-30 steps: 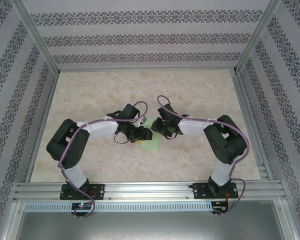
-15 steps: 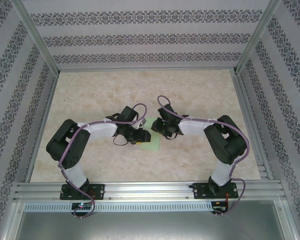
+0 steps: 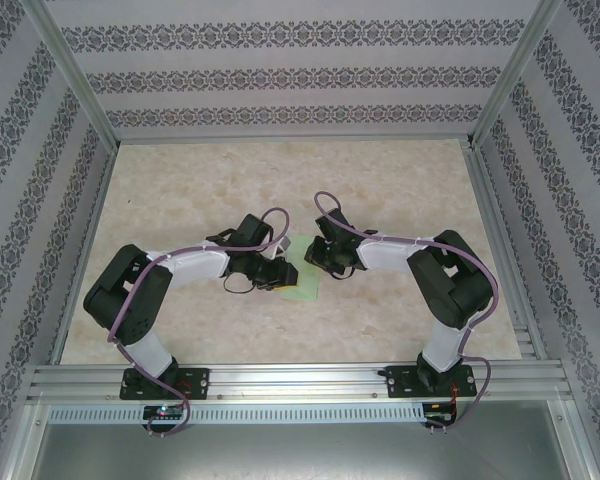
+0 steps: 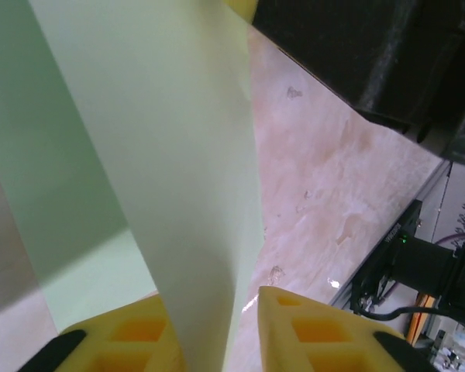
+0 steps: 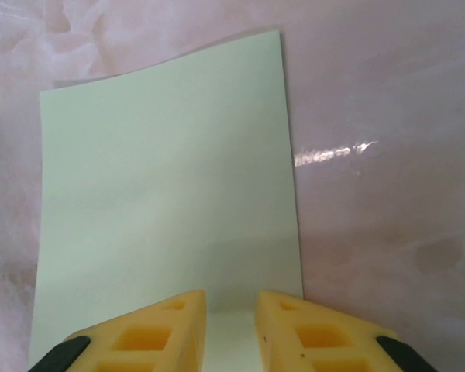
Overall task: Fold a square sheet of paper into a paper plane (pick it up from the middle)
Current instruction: Fold the paper at the center of the table.
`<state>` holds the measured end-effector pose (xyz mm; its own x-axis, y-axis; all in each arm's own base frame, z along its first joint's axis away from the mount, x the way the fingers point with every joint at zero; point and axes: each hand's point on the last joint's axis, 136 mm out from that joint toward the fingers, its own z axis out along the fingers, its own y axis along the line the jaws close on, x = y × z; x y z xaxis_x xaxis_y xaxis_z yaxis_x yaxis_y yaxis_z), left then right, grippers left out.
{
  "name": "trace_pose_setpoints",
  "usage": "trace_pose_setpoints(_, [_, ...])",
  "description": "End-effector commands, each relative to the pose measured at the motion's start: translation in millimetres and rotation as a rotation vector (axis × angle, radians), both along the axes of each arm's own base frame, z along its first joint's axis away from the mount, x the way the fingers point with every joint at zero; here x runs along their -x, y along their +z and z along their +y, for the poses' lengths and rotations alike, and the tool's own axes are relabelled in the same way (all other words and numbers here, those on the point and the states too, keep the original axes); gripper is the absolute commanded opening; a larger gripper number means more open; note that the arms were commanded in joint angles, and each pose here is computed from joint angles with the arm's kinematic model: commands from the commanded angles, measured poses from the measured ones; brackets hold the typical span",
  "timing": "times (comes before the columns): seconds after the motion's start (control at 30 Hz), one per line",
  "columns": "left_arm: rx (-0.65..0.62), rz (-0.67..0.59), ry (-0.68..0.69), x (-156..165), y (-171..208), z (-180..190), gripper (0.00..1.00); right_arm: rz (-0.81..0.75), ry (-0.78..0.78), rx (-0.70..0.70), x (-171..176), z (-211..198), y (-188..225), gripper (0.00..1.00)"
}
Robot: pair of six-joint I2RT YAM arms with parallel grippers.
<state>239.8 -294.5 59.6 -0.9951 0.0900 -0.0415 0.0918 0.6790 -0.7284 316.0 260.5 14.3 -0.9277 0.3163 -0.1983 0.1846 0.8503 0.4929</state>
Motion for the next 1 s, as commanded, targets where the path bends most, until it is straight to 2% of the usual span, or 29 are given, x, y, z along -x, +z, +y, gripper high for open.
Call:
trace_pose_setpoints(0.0, [-0.004, -0.057, 0.071, -24.4, 11.5, -1.3, 0.22, 0.128, 0.054, 0.1, 34.7, -14.7, -36.5, 0.25])
trace_pose_setpoints(0.13, [-0.067, -0.013, 0.098, -21.7, -3.1, 6.4, 0.17, 0.049, 0.115, 0.065, 24.7, -6.8, -12.0, 0.24])
trace_pose_setpoints(0.3, [-0.117, 0.047, 0.096, -14.9, -19.0, 11.5, 0.16, -0.078, 0.201, -0.028, 13.3, 12.7, 37.0, 0.25])
trace_pose_setpoints(0.37, [-0.13, 0.062, 0.096, -13.1, -23.4, 12.7, 0.15, -0.087, 0.215, -0.049, 15.8, 16.2, 44.0, 0.25])
trace_pose_setpoints(0.47, [-0.15, 0.072, 0.1, -12.9, -27.3, 14.9, 0.15, -0.062, 0.242, -0.063, 26.8, 21.3, 39.9, 0.22])
trace_pose_setpoints(0.63, [-0.149, 0.076, 0.1, -14.3, -28.3, 13.2, 0.15, 0.001, 0.258, -0.048, 43.8, 26.9, 20.0, 0.11])
trace_pose_setpoints(0.8, [-0.147, 0.068, 0.102, -15.9, -24.6, 13.1, 0.16, 0.048, 0.253, -0.017, 49.2, 24.4, 1.1, 0.05])
trace_pose_setpoints(0.97, [-0.095, 0.056, 0.089, -15.5, -12.6, 6.9, 0.27, 0.088, 0.245, 0.032, 52.7, 16.7, -14.3, 0.04])
